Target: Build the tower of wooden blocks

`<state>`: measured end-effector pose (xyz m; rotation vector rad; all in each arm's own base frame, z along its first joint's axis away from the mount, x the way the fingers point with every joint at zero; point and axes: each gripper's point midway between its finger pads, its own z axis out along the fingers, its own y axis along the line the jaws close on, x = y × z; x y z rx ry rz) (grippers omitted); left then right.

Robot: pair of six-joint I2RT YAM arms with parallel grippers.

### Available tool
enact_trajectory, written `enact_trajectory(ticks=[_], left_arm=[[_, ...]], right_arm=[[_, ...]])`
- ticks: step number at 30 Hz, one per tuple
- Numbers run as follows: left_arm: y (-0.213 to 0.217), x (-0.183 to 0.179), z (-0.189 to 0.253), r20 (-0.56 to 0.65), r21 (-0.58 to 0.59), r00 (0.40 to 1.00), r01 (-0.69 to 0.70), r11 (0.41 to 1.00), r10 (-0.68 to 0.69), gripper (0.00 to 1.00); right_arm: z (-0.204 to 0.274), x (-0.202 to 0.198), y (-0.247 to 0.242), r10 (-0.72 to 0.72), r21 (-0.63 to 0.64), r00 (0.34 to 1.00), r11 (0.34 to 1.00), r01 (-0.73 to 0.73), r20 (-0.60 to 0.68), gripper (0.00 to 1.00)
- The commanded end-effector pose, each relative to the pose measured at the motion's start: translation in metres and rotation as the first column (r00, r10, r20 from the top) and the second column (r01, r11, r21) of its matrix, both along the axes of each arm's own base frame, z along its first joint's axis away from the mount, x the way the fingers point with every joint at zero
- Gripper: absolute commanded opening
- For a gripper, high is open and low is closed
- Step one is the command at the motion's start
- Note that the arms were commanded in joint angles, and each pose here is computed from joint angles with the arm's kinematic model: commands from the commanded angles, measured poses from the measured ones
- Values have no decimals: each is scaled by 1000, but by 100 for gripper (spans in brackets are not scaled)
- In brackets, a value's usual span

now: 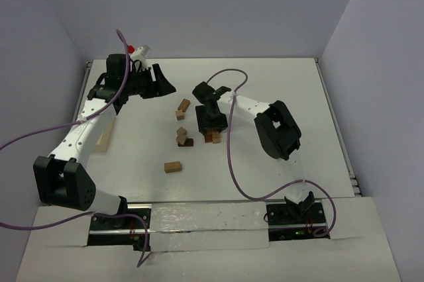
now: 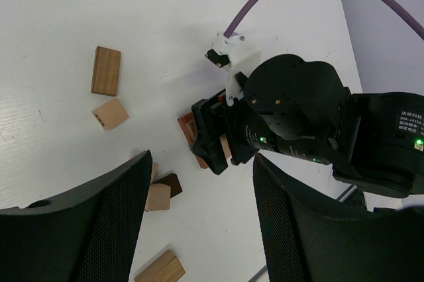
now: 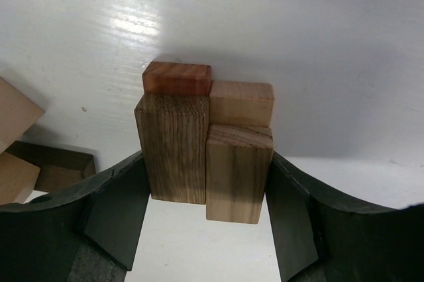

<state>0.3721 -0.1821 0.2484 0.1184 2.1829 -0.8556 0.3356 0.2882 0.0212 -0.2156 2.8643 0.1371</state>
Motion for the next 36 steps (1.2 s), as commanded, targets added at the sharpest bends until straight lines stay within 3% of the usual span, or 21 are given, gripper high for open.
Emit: enact_trajectory(ticks=[1,20,28,36], left_arm=[[0,7,17,51,-14,999,-2,1000,3,69],[0,9,17,46,-15,999,-2,1000,3,68],[-1,10,14,41,-14,999,0,1000,0,69],[-2,6,14,47,-11,999,22,1000,-21,69]], right_arm=[[8,14,-11,-59,-24,997,998,61,44,72],[-3,13,-32,-168,-25,986,986,168,0,68],[0,11,-25,-155,9,988,988,155,-15,100],[18,14,-15,-86,62,996,994,85,3,100]])
